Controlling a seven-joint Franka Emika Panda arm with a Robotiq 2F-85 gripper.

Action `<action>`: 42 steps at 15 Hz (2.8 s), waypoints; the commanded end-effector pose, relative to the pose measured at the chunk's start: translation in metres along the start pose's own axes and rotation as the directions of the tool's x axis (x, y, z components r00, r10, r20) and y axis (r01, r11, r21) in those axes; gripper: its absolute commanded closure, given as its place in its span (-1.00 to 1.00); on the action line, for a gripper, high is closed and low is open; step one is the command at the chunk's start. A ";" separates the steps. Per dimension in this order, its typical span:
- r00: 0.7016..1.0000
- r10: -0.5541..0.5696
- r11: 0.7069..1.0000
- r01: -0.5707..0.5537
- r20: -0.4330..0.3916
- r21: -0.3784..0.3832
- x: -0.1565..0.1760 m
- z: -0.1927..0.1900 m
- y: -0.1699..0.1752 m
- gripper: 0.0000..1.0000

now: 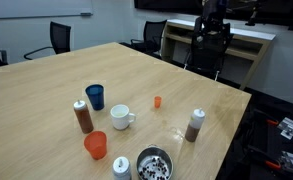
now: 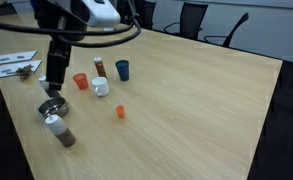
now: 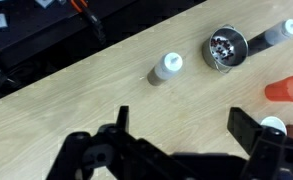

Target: Move the white mug forward.

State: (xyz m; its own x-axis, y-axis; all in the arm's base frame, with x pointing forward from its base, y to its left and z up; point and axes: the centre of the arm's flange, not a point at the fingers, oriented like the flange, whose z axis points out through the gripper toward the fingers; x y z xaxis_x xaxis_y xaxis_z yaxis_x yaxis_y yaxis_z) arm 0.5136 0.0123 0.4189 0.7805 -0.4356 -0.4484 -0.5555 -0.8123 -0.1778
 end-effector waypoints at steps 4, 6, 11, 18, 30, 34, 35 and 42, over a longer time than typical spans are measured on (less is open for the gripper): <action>1.000 0.025 1.000 -0.025 0.001 0.013 0.003 -0.002 -0.002 -1.00; 1.000 0.026 1.000 -0.026 0.001 0.014 0.003 -0.003 -0.002 -1.00; 0.986 0.110 0.970 -0.135 0.127 0.204 0.012 0.007 -0.043 -1.00; 0.880 0.316 0.804 -0.447 0.355 0.392 0.052 0.052 -0.104 -1.00; 0.800 0.330 0.709 -0.560 0.501 0.429 0.078 0.087 -0.093 -1.00; 0.692 0.357 0.590 -0.688 0.628 0.424 0.095 0.123 -0.080 -1.00; 0.670 0.367 0.563 -0.712 0.645 0.419 0.096 0.134 -0.076 -1.00; 0.602 0.403 0.558 -0.759 0.690 0.336 0.089 0.188 -0.062 -1.00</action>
State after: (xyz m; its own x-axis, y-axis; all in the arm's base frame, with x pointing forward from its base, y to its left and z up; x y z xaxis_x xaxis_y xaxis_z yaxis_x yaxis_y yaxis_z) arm 0.5637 0.0969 0.2253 0.0478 -0.3216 -0.9457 -0.9986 0.0080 -0.0532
